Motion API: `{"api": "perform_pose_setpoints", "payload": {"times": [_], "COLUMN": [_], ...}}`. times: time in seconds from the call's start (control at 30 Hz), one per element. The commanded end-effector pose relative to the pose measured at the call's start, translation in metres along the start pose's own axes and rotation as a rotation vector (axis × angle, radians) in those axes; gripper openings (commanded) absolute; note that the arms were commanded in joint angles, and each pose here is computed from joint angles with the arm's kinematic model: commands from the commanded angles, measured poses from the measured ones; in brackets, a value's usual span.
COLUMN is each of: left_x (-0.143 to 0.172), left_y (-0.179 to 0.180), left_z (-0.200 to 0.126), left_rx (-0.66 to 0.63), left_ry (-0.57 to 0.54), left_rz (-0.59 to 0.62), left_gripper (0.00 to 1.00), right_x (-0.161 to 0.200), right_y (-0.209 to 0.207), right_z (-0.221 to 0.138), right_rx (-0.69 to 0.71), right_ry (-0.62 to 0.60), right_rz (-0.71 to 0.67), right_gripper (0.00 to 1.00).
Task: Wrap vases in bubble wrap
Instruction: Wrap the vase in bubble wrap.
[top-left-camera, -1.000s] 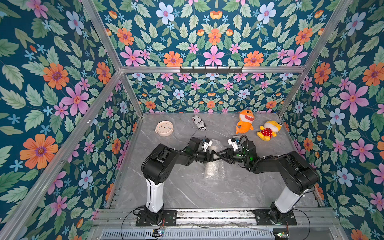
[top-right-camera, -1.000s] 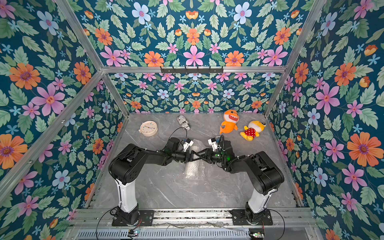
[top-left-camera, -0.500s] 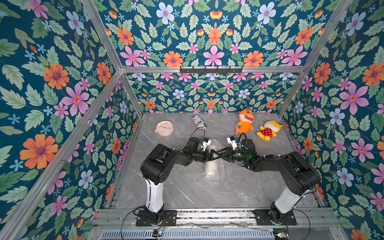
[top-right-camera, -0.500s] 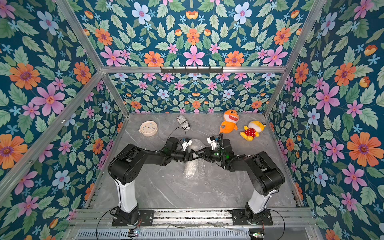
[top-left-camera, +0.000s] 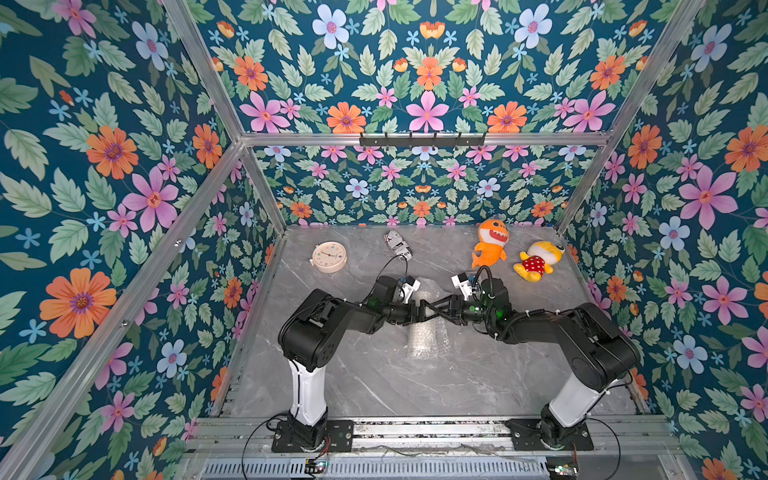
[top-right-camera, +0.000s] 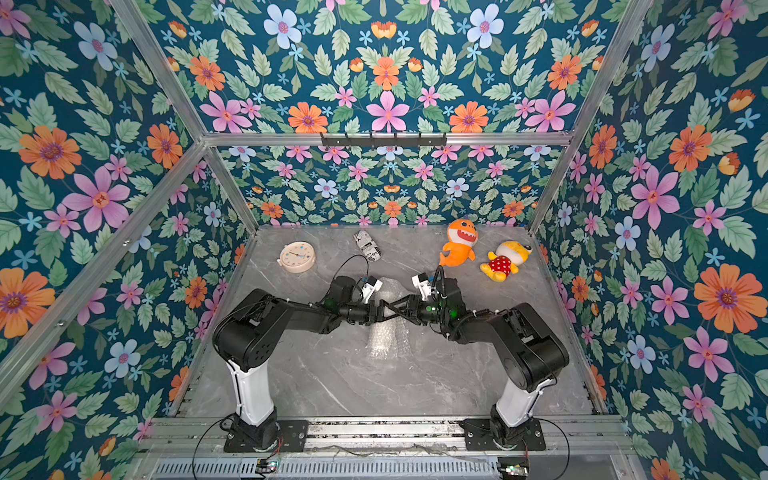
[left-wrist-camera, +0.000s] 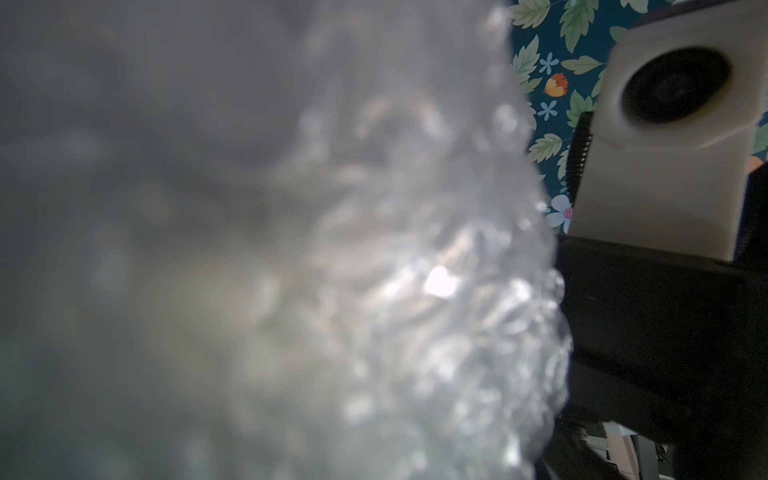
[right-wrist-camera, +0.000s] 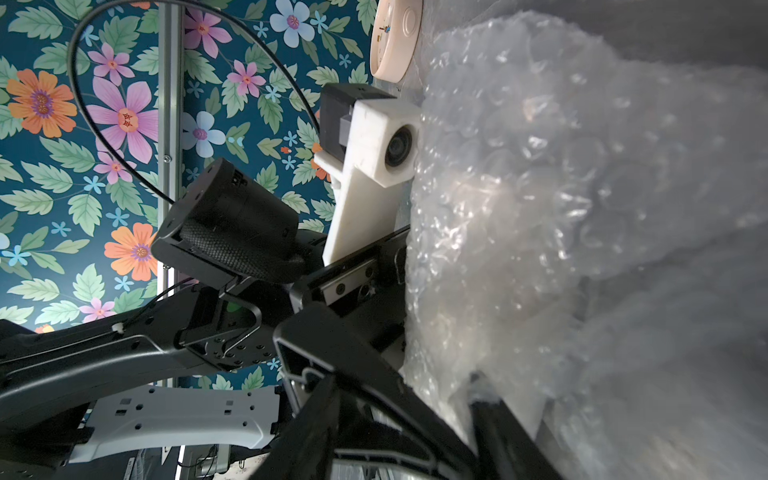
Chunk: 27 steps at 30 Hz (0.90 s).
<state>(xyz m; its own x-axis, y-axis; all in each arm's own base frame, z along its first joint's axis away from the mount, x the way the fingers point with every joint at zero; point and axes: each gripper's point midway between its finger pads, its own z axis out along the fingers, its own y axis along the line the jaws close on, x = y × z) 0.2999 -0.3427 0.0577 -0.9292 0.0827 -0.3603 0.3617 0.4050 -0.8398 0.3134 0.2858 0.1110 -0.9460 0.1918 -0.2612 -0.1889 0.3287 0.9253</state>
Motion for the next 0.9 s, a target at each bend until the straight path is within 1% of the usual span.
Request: {"api": "perform_pose_setpoints", "payload": {"times": [0.0,0.07,0.13,0.27,0.4,0.57,0.87], "left_x": [0.023,0.026,0.027,0.023,0.021,0.026,0.024], "left_y": [0.017,0.021,0.023,0.019,0.019,0.026,0.023], "left_z": [0.003,0.003,0.002,0.002,0.003,0.006,0.011], "left_rx": [-0.071,-0.091,-0.105,-0.101,-0.1,-0.117,-0.127], "left_ry": [0.089,0.105,0.113,0.103,0.094,0.108,0.115], "left_rz": [-0.03,-0.029,-0.026,-0.018,-0.021,-0.035,-0.028], "left_gripper": [0.97,0.96,0.99,1.0,1.0,1.0,1.0], "right_x": [0.013,0.012,0.011,0.009,0.008,0.005,0.005], "right_y": [-0.024,-0.028,-0.031,-0.033,-0.026,-0.011,0.002], "right_z": [0.003,0.001,-0.001,-0.003,-0.005,-0.007,-0.003], "right_rx": [0.081,0.086,0.092,0.088,0.067,0.034,0.004], "right_ry": [0.025,0.019,0.012,0.012,0.006,0.001,0.013], "right_rz": [0.076,0.085,0.087,0.09,0.082,0.063,0.051], "right_gripper": [0.53,0.62,0.69,0.75,0.77,0.79,0.79]}}
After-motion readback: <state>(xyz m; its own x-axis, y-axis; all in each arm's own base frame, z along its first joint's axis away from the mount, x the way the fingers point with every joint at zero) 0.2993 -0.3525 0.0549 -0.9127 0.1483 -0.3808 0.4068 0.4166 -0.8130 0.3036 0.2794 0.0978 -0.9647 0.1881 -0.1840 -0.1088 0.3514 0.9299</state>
